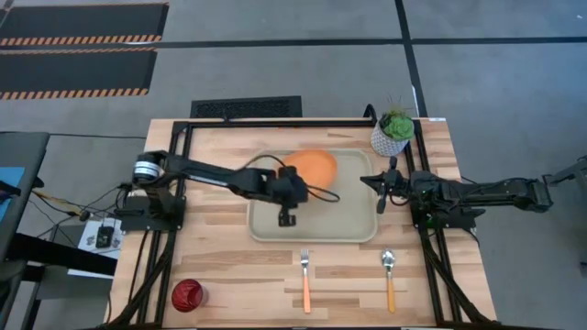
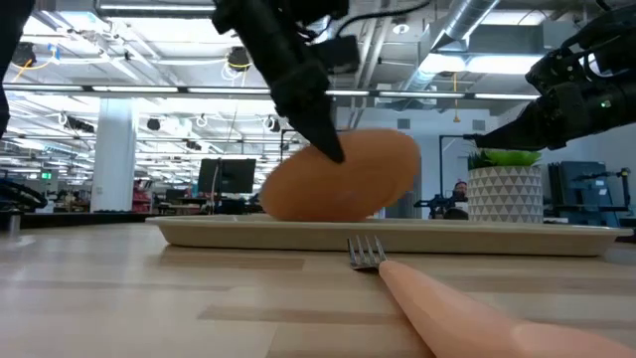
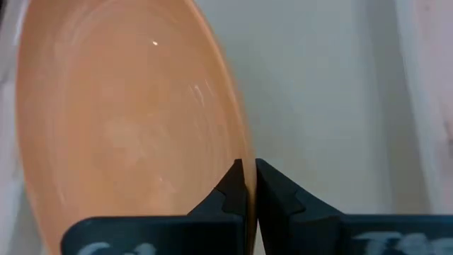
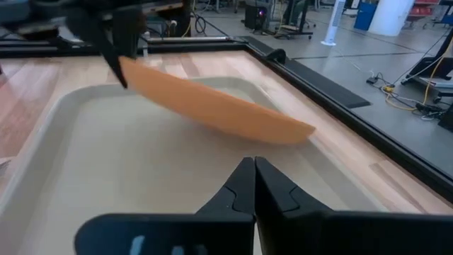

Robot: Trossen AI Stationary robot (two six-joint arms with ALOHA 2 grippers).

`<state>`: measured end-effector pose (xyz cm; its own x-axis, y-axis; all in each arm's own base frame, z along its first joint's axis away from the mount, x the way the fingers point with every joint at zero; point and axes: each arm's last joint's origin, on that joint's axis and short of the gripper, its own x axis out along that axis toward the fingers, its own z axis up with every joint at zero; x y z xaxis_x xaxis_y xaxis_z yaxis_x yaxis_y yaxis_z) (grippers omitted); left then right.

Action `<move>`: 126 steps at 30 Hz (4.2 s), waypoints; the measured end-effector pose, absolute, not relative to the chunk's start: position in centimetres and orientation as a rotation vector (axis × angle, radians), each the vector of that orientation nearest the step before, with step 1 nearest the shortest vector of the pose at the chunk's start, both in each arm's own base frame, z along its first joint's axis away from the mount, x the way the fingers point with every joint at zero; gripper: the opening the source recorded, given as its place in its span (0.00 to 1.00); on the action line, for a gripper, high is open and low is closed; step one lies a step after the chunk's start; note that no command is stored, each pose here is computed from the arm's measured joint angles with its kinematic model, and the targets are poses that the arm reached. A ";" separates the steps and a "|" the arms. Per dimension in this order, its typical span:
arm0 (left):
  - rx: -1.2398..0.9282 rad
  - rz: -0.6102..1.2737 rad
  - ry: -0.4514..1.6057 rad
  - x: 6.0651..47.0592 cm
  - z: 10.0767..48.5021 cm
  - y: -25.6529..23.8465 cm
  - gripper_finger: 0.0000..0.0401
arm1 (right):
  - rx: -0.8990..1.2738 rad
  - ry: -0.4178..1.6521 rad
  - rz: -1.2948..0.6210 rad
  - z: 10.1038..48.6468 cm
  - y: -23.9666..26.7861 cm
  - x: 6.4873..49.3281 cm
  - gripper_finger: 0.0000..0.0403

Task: Pick and place plate/cup/fork/spoon on tray
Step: Put the orange plate on the gray serving tray, then adjust the gray serving tray

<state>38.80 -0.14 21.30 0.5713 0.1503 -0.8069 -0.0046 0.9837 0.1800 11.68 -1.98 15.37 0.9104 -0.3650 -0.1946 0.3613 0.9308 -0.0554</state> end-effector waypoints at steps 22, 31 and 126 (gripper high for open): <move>0.124 -0.019 1.017 41.8 17.8 -2.1 0.00 | -0.009 0.234 -0.368 15.1 -1.9 11.6 0.03; 0.085 -0.071 1.030 41.9 17.2 -2.5 0.00 | -0.001 0.233 -0.362 15.1 -1.9 11.6 0.04; -0.511 0.457 1.148 20.7 13.6 7.7 0.00 | 0.558 1.341 -0.625 14.9 -7.9 19.5 0.02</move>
<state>20.70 7.72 13.60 0.3442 0.0803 -0.9355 -0.5848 0.7978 -0.1467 19.48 -7.87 14.94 0.1151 -0.0926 -0.9890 0.6978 0.7162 0.0142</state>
